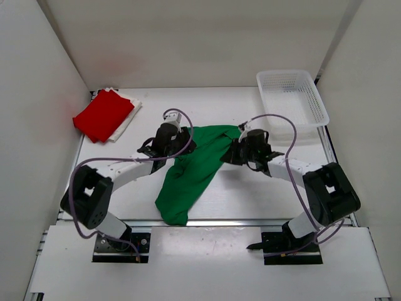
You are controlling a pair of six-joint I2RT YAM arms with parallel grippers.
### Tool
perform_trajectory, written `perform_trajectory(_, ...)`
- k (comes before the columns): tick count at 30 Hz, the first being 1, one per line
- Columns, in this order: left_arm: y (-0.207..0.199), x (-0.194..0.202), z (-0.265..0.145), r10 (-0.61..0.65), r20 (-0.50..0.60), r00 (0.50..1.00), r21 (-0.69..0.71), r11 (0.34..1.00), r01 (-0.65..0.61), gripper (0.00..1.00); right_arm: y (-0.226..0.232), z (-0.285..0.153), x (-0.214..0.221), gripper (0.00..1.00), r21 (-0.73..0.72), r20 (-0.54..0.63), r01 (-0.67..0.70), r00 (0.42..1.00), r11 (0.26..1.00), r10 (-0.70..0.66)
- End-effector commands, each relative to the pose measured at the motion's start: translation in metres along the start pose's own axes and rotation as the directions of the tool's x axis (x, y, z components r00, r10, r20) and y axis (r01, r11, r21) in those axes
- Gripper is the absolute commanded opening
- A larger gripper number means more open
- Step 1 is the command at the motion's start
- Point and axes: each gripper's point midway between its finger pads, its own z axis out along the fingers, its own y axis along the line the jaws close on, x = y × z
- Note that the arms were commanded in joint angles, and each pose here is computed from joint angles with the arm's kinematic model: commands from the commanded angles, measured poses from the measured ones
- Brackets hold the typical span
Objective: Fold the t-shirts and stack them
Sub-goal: Flatten out the tshirt
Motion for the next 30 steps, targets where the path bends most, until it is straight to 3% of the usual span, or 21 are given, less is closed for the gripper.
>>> perform_trajectory(1, 0.023, 0.005, 0.016, -0.007, -0.052, 0.999, -0.097, 0.995, 0.002, 0.54, 0.012, -0.005, 0.019, 0.01, -0.023, 0.024, 0.047, 0.999, 0.999, -0.047)
perform_trajectory(9, 0.041, 0.012, 0.042, -0.178, -0.048, 0.983, -0.101, 0.98, 0.173, 0.53, 0.009, -0.019, 0.068, 0.13, -0.013, -0.027, 0.074, 0.997, 0.997, -0.074)
perform_trajectory(18, 0.029, 0.019, 0.067, -0.237, -0.061, 0.97, -0.047, 0.971, 0.234, 0.53, -0.005, -0.03, 0.069, 0.17, -0.003, -0.007, 0.049, 0.999, 0.999, -0.049)
perform_trajectory(21, 0.022, 0.017, 0.07, -0.251, -0.052, 0.967, -0.002, 0.968, 0.251, 0.47, -0.008, -0.029, 0.076, 0.19, -0.011, -0.036, 0.048, 0.998, 0.999, -0.048)
perform_trajectory(23, 0.02, 0.014, 0.071, -0.259, -0.033, 0.965, -0.002, 0.966, 0.259, 0.38, -0.011, -0.029, 0.086, 0.22, -0.014, -0.069, 0.048, 0.996, 0.999, -0.048)
perform_trajectory(30, 0.017, -0.01, 0.07, -0.251, 0.032, 0.967, 0.005, 0.968, 0.251, 0.16, -0.005, -0.009, 0.106, 0.44, -0.045, -0.152, 0.043, 0.987, 0.998, -0.049)
